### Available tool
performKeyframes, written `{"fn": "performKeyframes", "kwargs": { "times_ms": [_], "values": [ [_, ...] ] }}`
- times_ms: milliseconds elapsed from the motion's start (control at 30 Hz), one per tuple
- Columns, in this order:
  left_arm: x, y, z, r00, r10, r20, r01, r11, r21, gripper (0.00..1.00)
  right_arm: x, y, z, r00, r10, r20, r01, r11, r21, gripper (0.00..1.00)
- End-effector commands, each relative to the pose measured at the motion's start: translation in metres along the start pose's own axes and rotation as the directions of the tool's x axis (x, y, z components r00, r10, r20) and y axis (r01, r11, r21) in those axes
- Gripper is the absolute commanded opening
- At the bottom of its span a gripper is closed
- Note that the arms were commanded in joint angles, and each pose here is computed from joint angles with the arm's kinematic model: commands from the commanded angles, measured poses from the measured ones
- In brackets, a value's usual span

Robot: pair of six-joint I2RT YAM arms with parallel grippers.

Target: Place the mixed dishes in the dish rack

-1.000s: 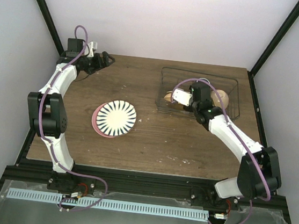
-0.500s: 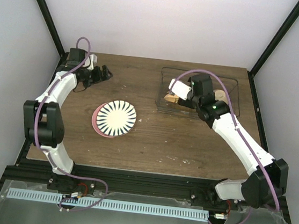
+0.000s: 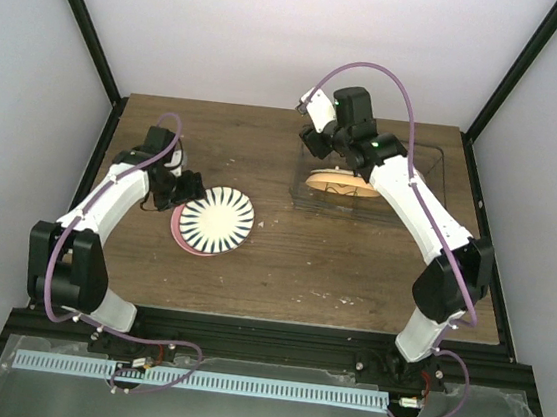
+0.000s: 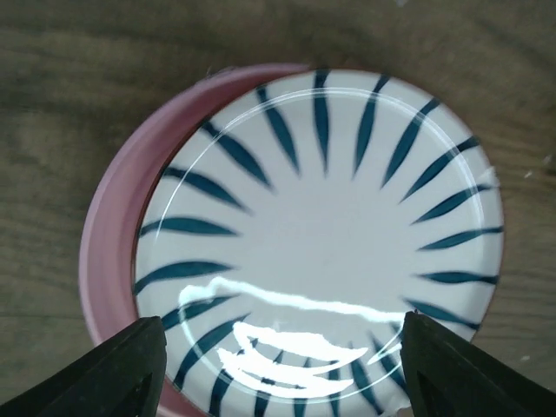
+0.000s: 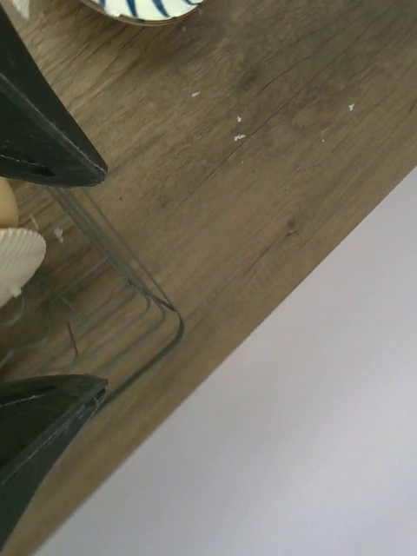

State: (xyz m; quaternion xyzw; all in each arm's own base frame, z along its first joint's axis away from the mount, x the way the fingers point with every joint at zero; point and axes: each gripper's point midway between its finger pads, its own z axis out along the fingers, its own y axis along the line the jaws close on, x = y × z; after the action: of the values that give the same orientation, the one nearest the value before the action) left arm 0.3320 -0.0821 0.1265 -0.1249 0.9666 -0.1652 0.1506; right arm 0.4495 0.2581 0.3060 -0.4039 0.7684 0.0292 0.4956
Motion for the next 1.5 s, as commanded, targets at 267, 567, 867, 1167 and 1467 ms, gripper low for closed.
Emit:
{"fn": "performKeyframes", "kwargs": {
  "times_ms": [267,567,867,1167,1467],
  "values": [
    [0.024,0.018,0.017,0.998,-0.043,-0.048,0.040,0.998,-0.052,0.69,0.026,0.007,-0.003,0.973,0.187,-0.132,-0.187,0.982,0.012,0.57],
    [0.024,0.026,0.041,0.997,-0.051,-0.062,0.047,0.996,-0.072,0.67,0.041,0.009,-0.014,0.967,0.191,-0.168,-0.188,0.982,0.032,0.57],
    [0.030,0.045,0.057,0.995,-0.062,-0.083,0.048,0.987,-0.151,0.68,0.050,0.009,-0.010,0.963,0.181,-0.198,-0.175,0.983,0.046,0.57],
    [0.033,0.051,0.082,0.991,-0.058,-0.122,0.038,0.987,-0.157,0.66,0.058,0.005,-0.007,0.956,0.167,-0.240,-0.154,0.986,0.071,0.57],
    [0.055,0.060,0.096,0.986,-0.104,-0.131,0.089,0.989,-0.116,0.41,0.060,0.007,0.002,0.954,0.157,-0.258,-0.147,0.988,0.056,0.57]
  ]
}}
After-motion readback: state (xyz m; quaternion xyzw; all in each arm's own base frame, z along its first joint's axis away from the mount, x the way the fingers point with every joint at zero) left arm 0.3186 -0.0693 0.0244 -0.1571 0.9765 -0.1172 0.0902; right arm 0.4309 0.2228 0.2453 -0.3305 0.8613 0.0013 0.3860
